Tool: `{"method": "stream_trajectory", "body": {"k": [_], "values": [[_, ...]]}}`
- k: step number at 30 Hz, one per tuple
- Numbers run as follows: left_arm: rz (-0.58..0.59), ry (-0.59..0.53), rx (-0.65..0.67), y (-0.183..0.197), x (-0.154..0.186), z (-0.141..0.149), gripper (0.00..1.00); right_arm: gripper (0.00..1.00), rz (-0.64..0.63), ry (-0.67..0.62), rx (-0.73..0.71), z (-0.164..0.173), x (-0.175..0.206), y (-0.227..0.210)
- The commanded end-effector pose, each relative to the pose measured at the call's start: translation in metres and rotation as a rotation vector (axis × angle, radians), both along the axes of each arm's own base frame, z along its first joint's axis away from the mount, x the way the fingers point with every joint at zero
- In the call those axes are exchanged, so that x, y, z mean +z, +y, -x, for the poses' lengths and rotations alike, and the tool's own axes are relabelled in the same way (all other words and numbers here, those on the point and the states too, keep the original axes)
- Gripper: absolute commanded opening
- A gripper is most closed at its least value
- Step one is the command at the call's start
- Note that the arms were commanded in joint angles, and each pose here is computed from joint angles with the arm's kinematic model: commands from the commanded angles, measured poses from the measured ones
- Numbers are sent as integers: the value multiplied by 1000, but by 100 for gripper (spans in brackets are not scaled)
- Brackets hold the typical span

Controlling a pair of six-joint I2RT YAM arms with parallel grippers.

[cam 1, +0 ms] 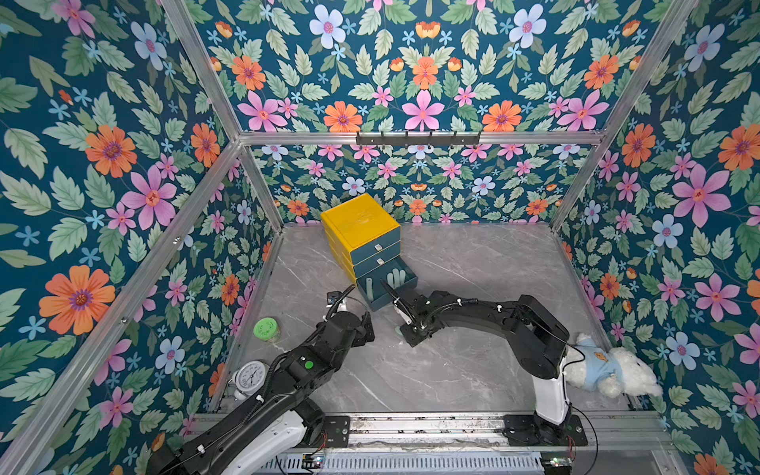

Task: Place the fruit knives into the drawer by color
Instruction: Pick up the fruit knife from the center of the board.

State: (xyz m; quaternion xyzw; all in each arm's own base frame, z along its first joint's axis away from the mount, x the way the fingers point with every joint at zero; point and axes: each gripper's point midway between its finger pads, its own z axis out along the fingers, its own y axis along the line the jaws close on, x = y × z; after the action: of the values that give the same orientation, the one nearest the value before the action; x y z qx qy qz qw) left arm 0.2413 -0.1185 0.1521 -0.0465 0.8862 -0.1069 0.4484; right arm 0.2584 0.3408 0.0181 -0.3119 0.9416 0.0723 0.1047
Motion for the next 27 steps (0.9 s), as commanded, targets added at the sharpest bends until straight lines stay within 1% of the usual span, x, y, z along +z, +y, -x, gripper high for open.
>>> {"method": "stream_trajectory", "body": {"k": [1, 4, 13, 18, 20, 23, 27], "values": [[-20, 9, 23, 6, -4, 1, 99, 43, 109, 41, 44, 13, -14, -17], [-16, 11, 22, 6, -6, 2, 99, 38, 138, 30, 52, 12, -19, -19], [-11, 12, 25, 7, -6, 3, 99, 37, 231, -23, 104, 14, -28, -22], [-7, 12, 30, 8, -6, 3, 99, 28, 231, -13, 101, 17, -34, -22], [-2, 10, 29, 7, -6, 4, 99, 22, 218, -18, 88, 17, -34, -22], [0, 12, 26, 6, -6, 3, 99, 16, 168, -45, 74, 16, -26, -17], [3, 10, 22, 5, -3, 3, 99, 11, 47, -97, 45, 8, -2, -5]]}}
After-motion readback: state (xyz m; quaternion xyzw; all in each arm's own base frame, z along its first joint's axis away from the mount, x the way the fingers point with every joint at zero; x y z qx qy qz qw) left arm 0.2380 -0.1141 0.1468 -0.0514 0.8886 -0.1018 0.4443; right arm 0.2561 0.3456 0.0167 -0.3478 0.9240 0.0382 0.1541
